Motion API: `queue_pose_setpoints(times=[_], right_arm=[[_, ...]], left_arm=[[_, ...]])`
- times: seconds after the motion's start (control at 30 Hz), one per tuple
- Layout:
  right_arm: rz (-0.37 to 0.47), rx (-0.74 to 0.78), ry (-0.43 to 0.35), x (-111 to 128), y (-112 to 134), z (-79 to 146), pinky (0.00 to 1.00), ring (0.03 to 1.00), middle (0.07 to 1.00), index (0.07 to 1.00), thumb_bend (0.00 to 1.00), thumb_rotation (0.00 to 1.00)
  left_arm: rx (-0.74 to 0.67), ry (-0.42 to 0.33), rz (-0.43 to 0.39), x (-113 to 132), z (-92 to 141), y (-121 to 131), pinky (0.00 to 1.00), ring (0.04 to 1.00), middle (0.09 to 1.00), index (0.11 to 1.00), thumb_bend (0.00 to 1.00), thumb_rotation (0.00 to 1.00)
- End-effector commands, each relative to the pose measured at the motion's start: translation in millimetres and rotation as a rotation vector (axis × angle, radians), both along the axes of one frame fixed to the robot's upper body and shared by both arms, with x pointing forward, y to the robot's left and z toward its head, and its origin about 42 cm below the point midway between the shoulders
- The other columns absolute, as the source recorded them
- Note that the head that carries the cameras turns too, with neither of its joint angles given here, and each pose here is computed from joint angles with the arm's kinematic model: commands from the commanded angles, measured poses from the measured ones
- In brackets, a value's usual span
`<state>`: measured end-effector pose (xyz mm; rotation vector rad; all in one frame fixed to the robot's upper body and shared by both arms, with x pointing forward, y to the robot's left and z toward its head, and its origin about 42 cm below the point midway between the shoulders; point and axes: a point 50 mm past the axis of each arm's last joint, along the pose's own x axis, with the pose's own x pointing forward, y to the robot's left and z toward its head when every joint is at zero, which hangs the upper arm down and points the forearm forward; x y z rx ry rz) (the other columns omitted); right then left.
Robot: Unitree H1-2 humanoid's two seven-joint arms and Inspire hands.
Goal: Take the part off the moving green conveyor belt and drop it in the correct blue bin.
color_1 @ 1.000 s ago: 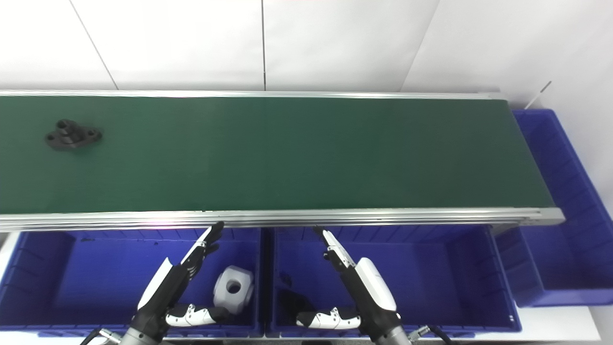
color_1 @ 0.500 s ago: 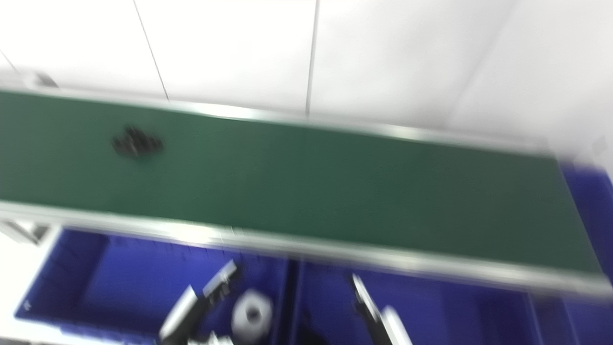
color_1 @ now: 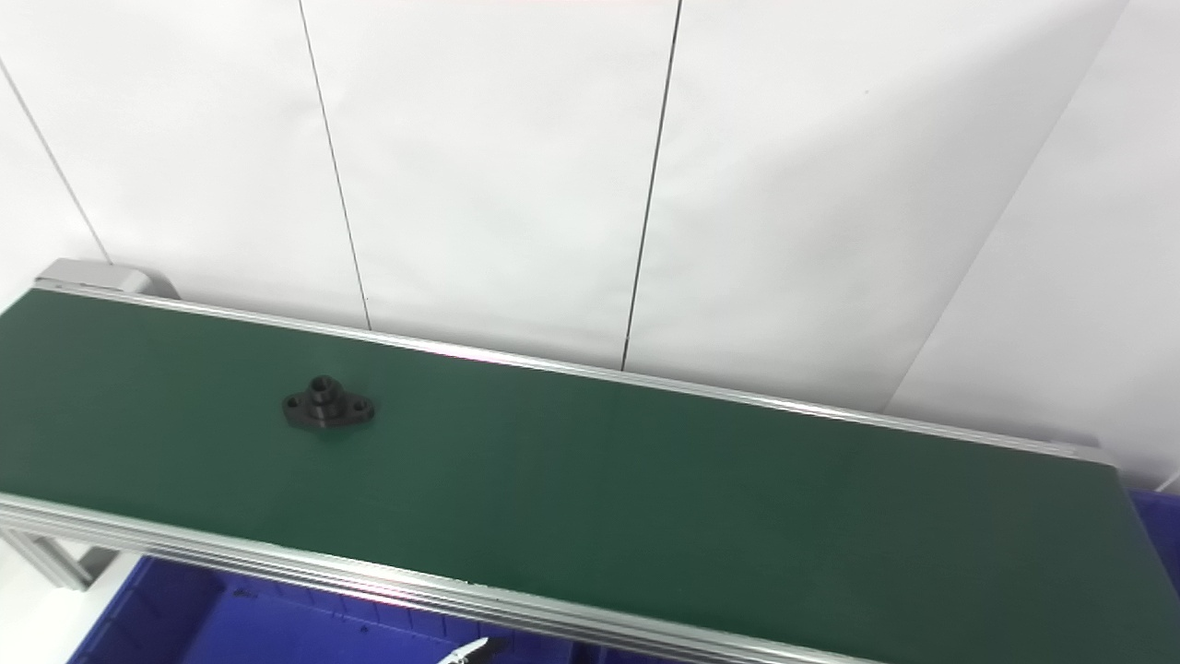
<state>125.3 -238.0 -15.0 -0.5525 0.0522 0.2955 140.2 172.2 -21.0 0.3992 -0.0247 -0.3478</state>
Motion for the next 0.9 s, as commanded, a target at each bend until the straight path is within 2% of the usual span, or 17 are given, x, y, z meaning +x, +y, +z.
queue_pose_setpoints(times=[0.0,0.13,0.2,0.27,0.3,0.33,0.37,0.4,0.47,0.57,0.63,0.67,0.73,0.83,0.87], right_arm=[[-0.017,0.052,-0.076,4.6,-1.3,9.0,0.77,0.924,0.998,1.0,0.96,0.61],[-0.083,0.087,-0.131,2.5,-2.9,17.3,0.78,0.878,0.942,0.995,0.93,0.55],[-0.113,0.095,-0.171,0.9,-4.6,24.0,0.74,0.815,0.886,0.96,0.92,0.53],[-0.132,0.1,-0.25,1.3,-5.2,37.0,0.63,0.733,0.809,0.896,0.92,0.5],[-0.135,0.103,-0.277,1.8,-5.5,41.6,0.63,0.727,0.802,0.892,0.92,0.5],[-0.132,0.121,-0.315,3.8,-5.2,51.2,0.61,0.713,0.789,0.883,0.92,0.49],[-0.129,0.135,-0.338,5.0,-4.9,57.3,0.59,0.685,0.762,0.868,0.91,0.44],[-0.129,0.141,-0.393,8.4,-4.4,66.8,0.6,0.672,0.745,0.863,0.9,0.41],[-0.121,0.155,-0.493,16.3,-3.9,86.0,0.51,0.617,0.689,0.841,0.91,0.4],[-0.088,0.18,-0.604,29.9,-5.5,117.2,0.46,0.6,0.672,0.834,0.91,0.39],[-0.065,0.208,-0.655,40.2,-6.1,136.5,0.46,0.598,0.671,0.831,0.91,0.39],[-0.052,0.227,-0.673,44.9,-6.0,145.5,0.46,0.588,0.677,0.812,0.92,0.34],[-0.026,0.259,-0.733,58.3,-4.8,166.8,0.44,0.57,0.673,0.783,0.93,0.31],[-0.009,0.277,-0.802,77.6,-2.3,192.4,0.44,0.563,0.654,0.765,0.93,0.31],[-0.008,0.276,-0.816,82.2,-1.5,198.4,0.49,0.565,0.642,0.753,0.93,0.32]], left_arm=[[-0.029,-0.042,0.0,7.4,5.5,1.4,0.77,0.867,0.897,0.864,0.87,0.53],[-0.025,-0.049,-0.006,8.5,4.1,-1.7,0.77,0.867,0.893,0.86,0.86,0.51],[-0.029,-0.043,-0.005,8.5,3.2,-3.4,0.77,0.861,0.883,0.852,0.86,0.5],[-0.023,-0.045,-0.013,8.2,2.6,-3.9,0.77,0.868,0.887,0.856,0.86,0.51],[-0.02,-0.044,-0.017,8.2,2.2,-4.1,0.77,0.869,0.888,0.857,0.87,0.52],[-0.021,-0.041,-0.02,8.4,1.9,-4.7,0.77,0.871,0.89,0.859,0.87,0.53],[-0.022,-0.038,-0.022,8.7,1.7,-5.2,0.77,0.874,0.892,0.858,0.88,0.54],[-0.018,-0.055,-0.025,10.1,2.4,-7.0,0.78,0.877,0.894,0.858,0.89,0.54],[-0.015,-0.075,-0.026,12.8,3.2,-9.4,0.77,0.866,0.891,0.856,0.85,0.5],[-0.016,-0.079,-0.026,16.0,3.2,-10.2,0.77,0.866,0.89,0.856,0.85,0.5],[-0.016,-0.074,-0.025,17.3,2.5,-10.1,0.77,0.866,0.889,0.856,0.85,0.5],[-0.015,-0.072,-0.025,17.7,2.0,-10.0,0.77,0.872,0.892,0.86,0.86,0.51],[-0.014,-0.071,-0.024,19.2,1.6,-10.0,0.76,0.872,0.891,0.86,0.86,0.52],[-0.011,-0.07,-0.024,22.1,0.9,-10.3,0.76,0.87,0.891,0.86,0.86,0.52],[-0.011,-0.068,-0.024,22.6,0.6,-10.3,0.76,0.871,0.893,0.86,0.86,0.52]])
